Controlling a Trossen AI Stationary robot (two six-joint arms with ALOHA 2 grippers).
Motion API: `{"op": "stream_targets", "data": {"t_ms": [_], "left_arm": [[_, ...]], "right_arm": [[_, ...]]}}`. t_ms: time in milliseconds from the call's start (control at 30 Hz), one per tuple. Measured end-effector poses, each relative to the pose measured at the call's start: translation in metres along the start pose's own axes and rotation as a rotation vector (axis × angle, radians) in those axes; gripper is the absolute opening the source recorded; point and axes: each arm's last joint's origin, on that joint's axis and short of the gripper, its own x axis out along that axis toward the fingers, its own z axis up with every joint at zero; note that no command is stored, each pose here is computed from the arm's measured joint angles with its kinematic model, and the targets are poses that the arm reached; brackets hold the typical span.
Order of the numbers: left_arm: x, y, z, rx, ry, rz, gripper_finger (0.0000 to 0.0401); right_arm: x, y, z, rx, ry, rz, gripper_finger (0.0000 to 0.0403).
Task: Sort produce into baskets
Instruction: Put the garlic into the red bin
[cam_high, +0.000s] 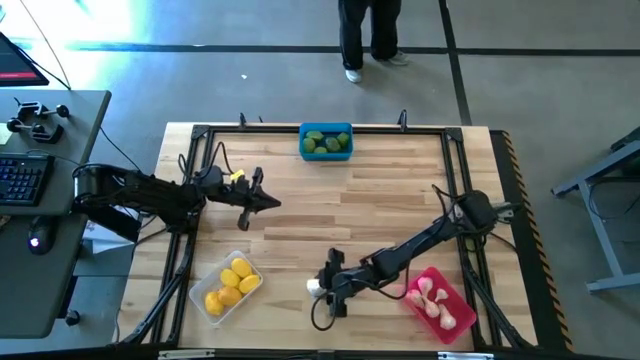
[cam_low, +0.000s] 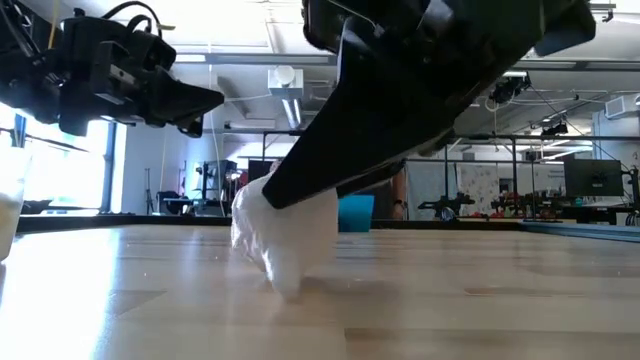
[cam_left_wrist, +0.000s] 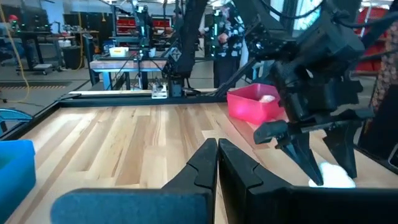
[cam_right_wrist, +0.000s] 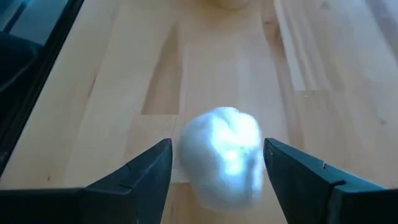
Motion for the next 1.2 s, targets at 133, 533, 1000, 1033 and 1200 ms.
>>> {"op": "stream_targets", "data": {"t_ms": [133, 533, 1000, 1033, 1200], "left_arm": [[0.002, -0.004, -0.001, 0.005, 0.008, -0.023, 0.0000], [0.006, -0.012, -0.002, 0.002, 0.016, -0.017, 0.0000], [0.011, -0.027, -0.002, 0.001, 0.025, -0.005, 0.0000], [0.011, -0.027, -0.003, 0.001, 0.025, -0.007, 0.0000], [0.011, -0.028, -0.002, 0.001, 0.024, -0.010, 0.0000]], "right_arm": [[0.004, -0.002, -0.001, 0.021, 0.011, 0.033, 0.0242], [-0.001, -0.001, 0.002, 0.157, 0.021, 0.049, 0.0081], [-0.127, 0.017, 0.012, 0.519, 0.253, -0.125, 0.0081], [-0.138, 0.020, 0.008, 0.560, 0.292, -0.143, 0.0081], [-0.190, 0.038, -0.011, 0.709, 0.396, -0.216, 0.0082]]}}
